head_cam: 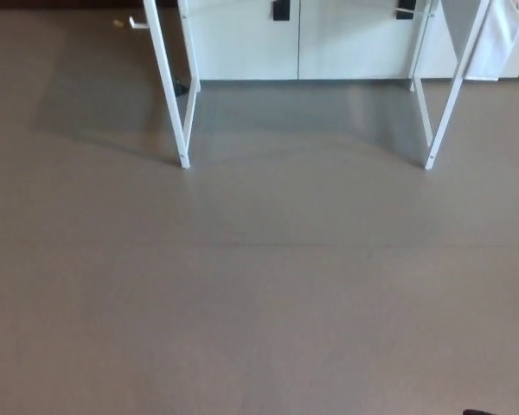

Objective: The robot walk towards a table in front and then clicks the light switch button using the right hand's index finger

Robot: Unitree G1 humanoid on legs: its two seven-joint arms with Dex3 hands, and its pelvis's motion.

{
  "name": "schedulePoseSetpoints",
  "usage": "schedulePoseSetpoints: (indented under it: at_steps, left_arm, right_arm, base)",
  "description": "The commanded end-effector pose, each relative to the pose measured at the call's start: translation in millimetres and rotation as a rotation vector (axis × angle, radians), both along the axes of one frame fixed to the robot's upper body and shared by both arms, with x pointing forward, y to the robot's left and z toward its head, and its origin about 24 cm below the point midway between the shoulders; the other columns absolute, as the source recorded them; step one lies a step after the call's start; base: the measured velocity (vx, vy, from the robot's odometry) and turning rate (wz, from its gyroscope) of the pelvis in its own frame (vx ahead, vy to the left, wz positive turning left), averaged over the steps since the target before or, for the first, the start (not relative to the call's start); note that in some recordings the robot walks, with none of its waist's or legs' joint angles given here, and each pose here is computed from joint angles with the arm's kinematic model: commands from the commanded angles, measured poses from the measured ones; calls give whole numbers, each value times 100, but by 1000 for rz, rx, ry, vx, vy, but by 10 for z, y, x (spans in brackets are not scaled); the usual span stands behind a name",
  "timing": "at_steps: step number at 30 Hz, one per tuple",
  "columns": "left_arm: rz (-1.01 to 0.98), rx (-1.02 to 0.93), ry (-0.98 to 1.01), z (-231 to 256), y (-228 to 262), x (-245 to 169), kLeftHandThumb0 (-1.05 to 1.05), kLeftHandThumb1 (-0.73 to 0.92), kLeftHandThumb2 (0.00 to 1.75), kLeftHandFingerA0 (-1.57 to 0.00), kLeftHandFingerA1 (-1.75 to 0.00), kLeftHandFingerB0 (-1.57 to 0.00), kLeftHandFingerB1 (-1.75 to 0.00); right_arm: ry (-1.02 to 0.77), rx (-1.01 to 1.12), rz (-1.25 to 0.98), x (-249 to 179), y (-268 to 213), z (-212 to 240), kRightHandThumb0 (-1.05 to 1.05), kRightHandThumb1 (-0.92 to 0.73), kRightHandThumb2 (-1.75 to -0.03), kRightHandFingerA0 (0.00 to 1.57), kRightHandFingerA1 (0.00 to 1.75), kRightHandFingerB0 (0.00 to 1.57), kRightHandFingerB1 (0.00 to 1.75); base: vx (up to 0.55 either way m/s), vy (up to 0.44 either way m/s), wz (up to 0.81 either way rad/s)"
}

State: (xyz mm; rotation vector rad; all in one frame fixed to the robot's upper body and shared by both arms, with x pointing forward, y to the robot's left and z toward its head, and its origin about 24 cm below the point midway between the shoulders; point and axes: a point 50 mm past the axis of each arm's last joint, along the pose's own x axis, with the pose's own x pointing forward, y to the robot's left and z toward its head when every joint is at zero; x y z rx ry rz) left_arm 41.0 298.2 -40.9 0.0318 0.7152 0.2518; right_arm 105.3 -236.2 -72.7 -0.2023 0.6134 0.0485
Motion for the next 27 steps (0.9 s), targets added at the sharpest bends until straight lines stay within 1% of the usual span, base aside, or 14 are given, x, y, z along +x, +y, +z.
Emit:
schedulePoseSetpoints:
  at_steps: [1, 8, 12, 13, 15, 16, 18, 19, 20, 21, 22, 23, 25, 27]
  left_arm:
    - [-14, 25, 9, 9, 6, -15, -11, 63, 58, -41, -37, -28, -33]
    - [-20, 27, 14, -16, -54, -27, -6, 64, 59, -39, -37, -28, -33]
    - [-41, 23, 13, -23, -80, -40, -6, 65, 59, -38, -38, -27, -33]
    - [-44, 20, 20, -30, -95, -59, -6, 65, 59, -37, -38, -27, -33]
    - [-64, 30, 25, -30, -116, -68, -7, 65, 59, -37, -38, -27, -33]
    - [-71, 39, 33, -37, -138, -65, -7, 65, 59, -38, -37, -28, -33]
    - [-66, 35, 38, -40, -162, -64, -6, 65, 59, -38, -37, -28, -33]
    - [-61, 34, 39, -37, -178, -63, -6, 64, 59, -40, -37, -29, -33]
    - [-62, 35, 41, -35, -187, -65, -6, 64, 59, -40, -38, -29, -33]
    - [-68, 35, 39, -35, -193, -66, -9, 63, 59, -37, -38, -29, -34]
    - [-71, 34, 37, -36, -195, -65, -9, 63, 59, -37, -38, -29, -34]
    - [-78, 31, 33, -34, -210, -56, -7, 64, 59, -38, -38, -28, -33]
    - [-78, 33, 35, -45, -215, -44, -8, 63, 58, -38, -38, -28, -33]
    - [-85, 42, 36, -53, -215, -26, -8, 63, 58, -38, -37, -28, -33]
  right_arm:
    - [-4, -17, 19, -27, 0, 21, -23, -45, -60, 48, 53, 36, 44]
    - [10, -36, 34, -53, -7, 19, -24, -46, -61, 46, 52, 35, 43]
    - [16, -36, 39, -79, 2, 15, -24, -46, -61, 46, 53, 36, 43]
    - [23, -31, 32, -119, -4, 6, -18, -53, -55, 49, 49, 38, 39]
    - [32, -33, 30, -138, -10, 4, -17, -53, -55, 49, 48, 38, 39]
    - [30, -46, 39, -145, -14, 5, -24, -46, -61, 47, 51, 36, 43]
    - [30, -48, 42, -150, -13, 7, -23, -46, -60, 47, 51, 36, 43]
    - [29, -41, 39, -152, -8, 10, -17, -53, -55, 49, 49, 38, 39]
    - [30, -41, 39, -157, -4, 9, -24, -46, -60, 46, 52, 36, 43]
    - [32, -40, 40, -160, 0, 6, -18, -52, -55, 49, 49, 37, 39]
    - [32, -37, 40, -159, 1, 7, -18, -52, -55, 49, 49, 37, 39]
    - [29, -37, 45, -144, -4, 3, -25, -46, -61, 46, 52, 36, 43]
    - [25, -40, 51, -126, -2, 2, -24, -46, -61, 47, 52, 36, 43]
    - [24, -33, 43, -103, 4, -3, -23, -46, -60, 48, 53, 36, 43]
  base:
    - [267, 82, -23]
    - [381, 127, -26]
    - [292, 113, 4]
    - [286, 56, 13]
    - [248, 13, 12]
    - [352, -59, 15]
    - [368, -87, 18]
    - [404, -152, 21]
    - [452, -198, 6]
    - [512, -93, -12]
    - [690, 70, 65]
    - [675, 49, 28]
    - [649, 51, 0]
    - [233, -96, -1]
